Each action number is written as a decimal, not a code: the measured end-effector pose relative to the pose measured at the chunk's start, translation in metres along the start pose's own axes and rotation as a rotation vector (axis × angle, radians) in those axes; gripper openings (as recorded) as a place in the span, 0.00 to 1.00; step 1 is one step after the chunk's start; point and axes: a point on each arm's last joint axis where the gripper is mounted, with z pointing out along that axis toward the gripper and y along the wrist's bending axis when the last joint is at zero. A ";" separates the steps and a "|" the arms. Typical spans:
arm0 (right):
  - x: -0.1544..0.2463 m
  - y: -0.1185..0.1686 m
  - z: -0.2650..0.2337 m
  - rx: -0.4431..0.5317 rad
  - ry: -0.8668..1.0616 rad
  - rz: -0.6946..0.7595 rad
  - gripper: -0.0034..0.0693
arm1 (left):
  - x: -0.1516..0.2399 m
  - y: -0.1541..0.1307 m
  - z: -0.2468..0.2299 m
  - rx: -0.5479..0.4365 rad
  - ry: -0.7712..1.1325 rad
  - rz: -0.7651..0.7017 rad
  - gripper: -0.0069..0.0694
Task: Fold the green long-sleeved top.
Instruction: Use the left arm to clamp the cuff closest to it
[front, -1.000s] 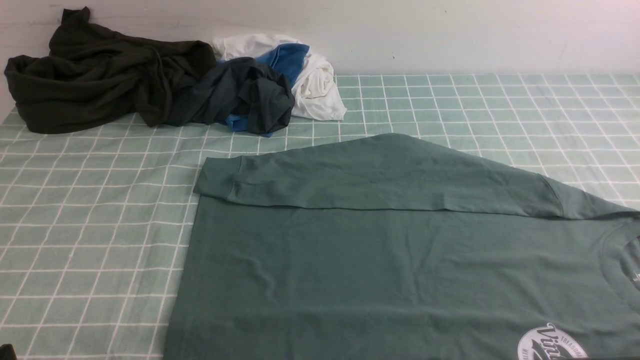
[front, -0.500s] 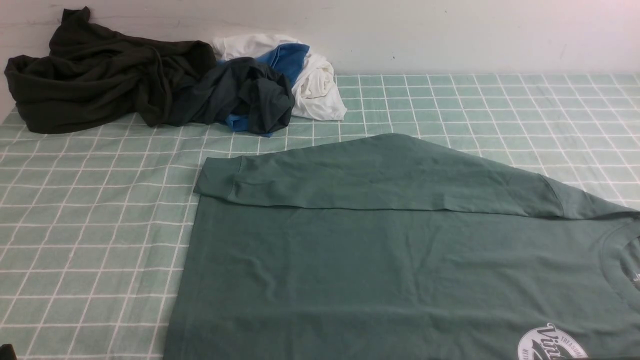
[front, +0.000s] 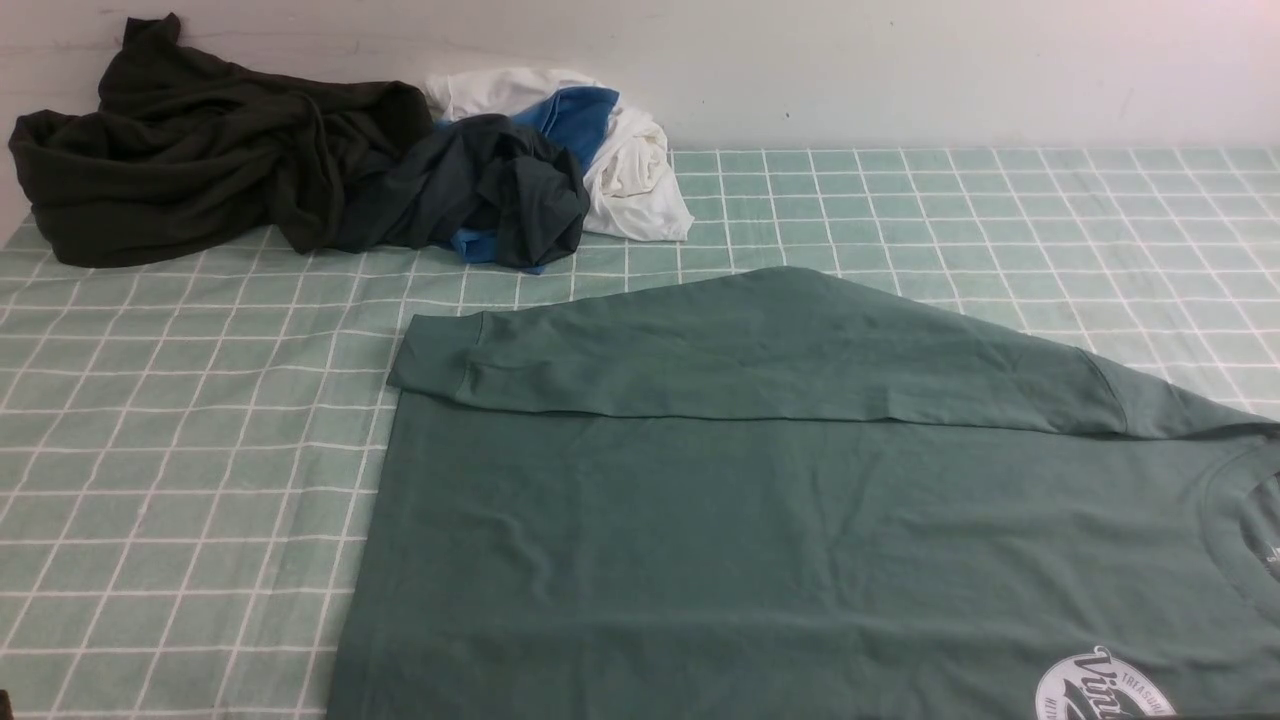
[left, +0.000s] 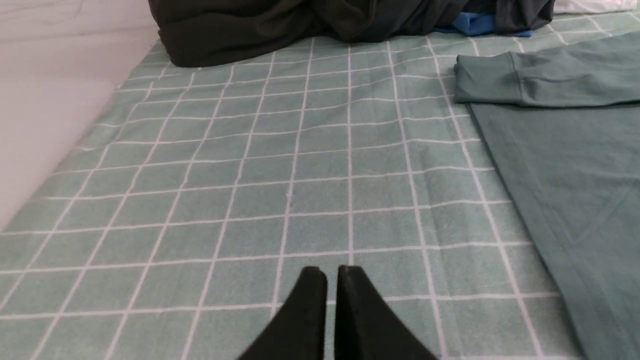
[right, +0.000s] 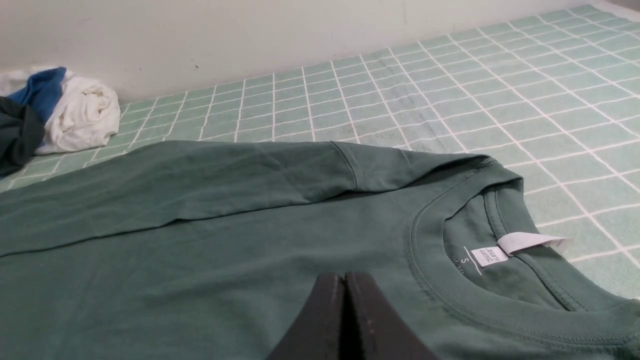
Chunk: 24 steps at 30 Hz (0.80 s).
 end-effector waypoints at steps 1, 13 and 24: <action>0.000 0.000 0.000 0.000 0.000 0.000 0.02 | 0.000 0.000 0.000 0.000 0.000 0.001 0.12; 0.001 0.013 -0.001 -0.133 0.063 0.755 0.02 | -0.017 -0.006 -0.001 0.138 -0.176 -0.787 0.12; -0.005 0.016 -0.002 -0.193 0.023 0.914 0.02 | -0.022 -0.006 -0.002 0.215 -0.198 -1.201 0.12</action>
